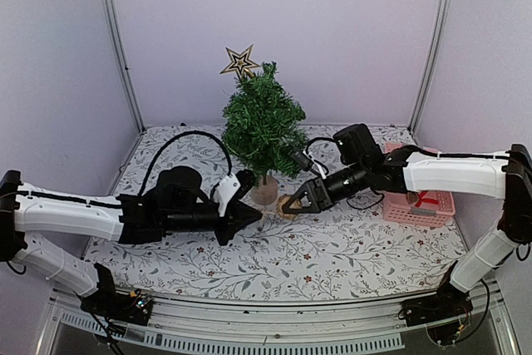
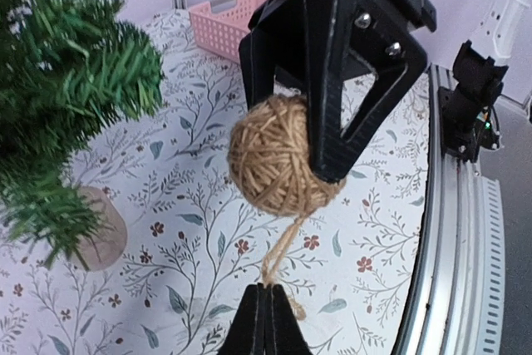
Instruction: Decorate the small christmas tree
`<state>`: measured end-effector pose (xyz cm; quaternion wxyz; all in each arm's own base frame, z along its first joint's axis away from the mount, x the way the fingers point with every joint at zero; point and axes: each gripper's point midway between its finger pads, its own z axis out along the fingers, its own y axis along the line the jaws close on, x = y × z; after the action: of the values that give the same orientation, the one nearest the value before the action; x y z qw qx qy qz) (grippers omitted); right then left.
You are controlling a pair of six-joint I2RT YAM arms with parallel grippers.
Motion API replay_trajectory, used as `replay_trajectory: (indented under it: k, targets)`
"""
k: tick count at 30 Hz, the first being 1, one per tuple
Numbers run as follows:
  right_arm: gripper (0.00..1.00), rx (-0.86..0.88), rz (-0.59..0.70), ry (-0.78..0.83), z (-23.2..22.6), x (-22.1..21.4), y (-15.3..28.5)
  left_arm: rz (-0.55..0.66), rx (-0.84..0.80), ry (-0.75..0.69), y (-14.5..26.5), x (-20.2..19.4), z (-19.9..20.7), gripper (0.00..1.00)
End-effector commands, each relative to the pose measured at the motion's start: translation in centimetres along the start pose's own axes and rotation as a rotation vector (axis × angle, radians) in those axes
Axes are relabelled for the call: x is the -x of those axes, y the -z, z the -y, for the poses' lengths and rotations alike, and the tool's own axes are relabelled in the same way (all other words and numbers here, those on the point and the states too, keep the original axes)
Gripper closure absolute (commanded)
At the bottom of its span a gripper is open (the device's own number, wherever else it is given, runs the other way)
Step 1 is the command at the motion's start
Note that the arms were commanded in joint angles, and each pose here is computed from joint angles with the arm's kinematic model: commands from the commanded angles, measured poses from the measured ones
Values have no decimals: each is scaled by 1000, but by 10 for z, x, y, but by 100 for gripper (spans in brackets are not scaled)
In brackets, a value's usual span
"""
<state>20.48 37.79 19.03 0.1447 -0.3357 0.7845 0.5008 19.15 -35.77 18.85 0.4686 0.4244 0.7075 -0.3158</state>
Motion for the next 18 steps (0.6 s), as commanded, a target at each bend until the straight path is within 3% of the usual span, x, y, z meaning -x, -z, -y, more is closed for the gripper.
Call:
replay_trajectory:
  k: [1,7,12,18]
  targets:
    - [92,4,21,-8,15,-10,-12,-55,-19,82,-14,-26,-1,100]
    - [90,-24,37,-15,36,-32,-26,-66,35,100,-24,-51,-11,100]
    - [87,-65,40,-32,54,-48,-39,-111,-31,105,-41,-76,0,100]
    - [73,-115,24,-66,84,-70,-54,-199,-99,146,-69,-111,11,100]
